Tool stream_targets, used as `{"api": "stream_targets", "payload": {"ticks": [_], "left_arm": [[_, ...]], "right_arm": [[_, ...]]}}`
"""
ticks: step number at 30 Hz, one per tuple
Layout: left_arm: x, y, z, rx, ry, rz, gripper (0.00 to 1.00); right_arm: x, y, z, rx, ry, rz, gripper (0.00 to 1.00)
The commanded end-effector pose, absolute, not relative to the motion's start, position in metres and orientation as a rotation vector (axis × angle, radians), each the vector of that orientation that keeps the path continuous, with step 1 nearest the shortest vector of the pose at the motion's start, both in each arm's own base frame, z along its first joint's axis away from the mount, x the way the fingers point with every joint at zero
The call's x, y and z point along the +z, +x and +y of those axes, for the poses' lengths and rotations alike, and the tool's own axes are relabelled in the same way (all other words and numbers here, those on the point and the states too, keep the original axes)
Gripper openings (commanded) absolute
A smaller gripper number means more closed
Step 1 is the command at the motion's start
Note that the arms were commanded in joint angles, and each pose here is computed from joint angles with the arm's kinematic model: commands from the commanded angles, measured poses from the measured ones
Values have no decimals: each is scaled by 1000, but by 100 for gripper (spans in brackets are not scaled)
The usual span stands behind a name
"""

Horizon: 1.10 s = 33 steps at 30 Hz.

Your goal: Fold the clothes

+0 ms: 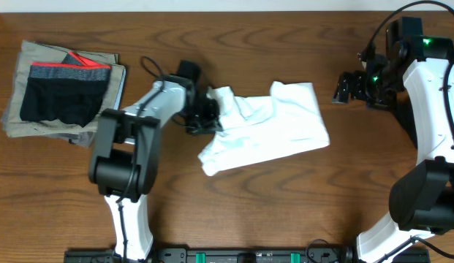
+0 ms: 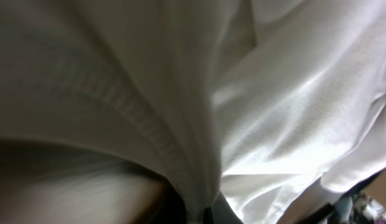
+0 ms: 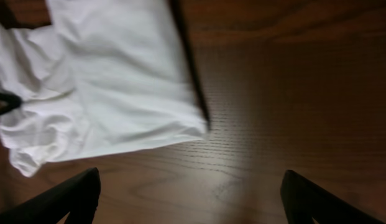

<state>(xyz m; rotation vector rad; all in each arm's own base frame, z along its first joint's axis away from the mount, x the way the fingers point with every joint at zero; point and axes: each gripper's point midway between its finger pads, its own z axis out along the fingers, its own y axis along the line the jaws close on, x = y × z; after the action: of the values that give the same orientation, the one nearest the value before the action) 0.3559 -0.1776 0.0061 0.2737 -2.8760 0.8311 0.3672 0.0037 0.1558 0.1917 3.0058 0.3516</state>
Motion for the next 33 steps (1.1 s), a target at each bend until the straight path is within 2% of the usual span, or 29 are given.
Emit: {"api": "stream_targets", "payload": {"ticks": [1, 8, 14, 24, 33], "left_arm": [[25, 366, -145, 765, 275, -2974, 6], [34, 355, -87, 514, 372, -3014, 6], [68, 359, -66, 416, 368, -3107, 6], [139, 363, -93, 512, 234, -3292, 6], [150, 360, -156, 604, 61, -3333, 6]], "right_arm": [[154, 366, 7, 352, 161, 3012, 91], [154, 366, 7, 353, 161, 3011, 89], [149, 369, 18, 355, 112, 3004, 89], [86, 367, 72, 376, 23, 3001, 88], [51, 355, 119, 404, -32, 2987, 84]]}}
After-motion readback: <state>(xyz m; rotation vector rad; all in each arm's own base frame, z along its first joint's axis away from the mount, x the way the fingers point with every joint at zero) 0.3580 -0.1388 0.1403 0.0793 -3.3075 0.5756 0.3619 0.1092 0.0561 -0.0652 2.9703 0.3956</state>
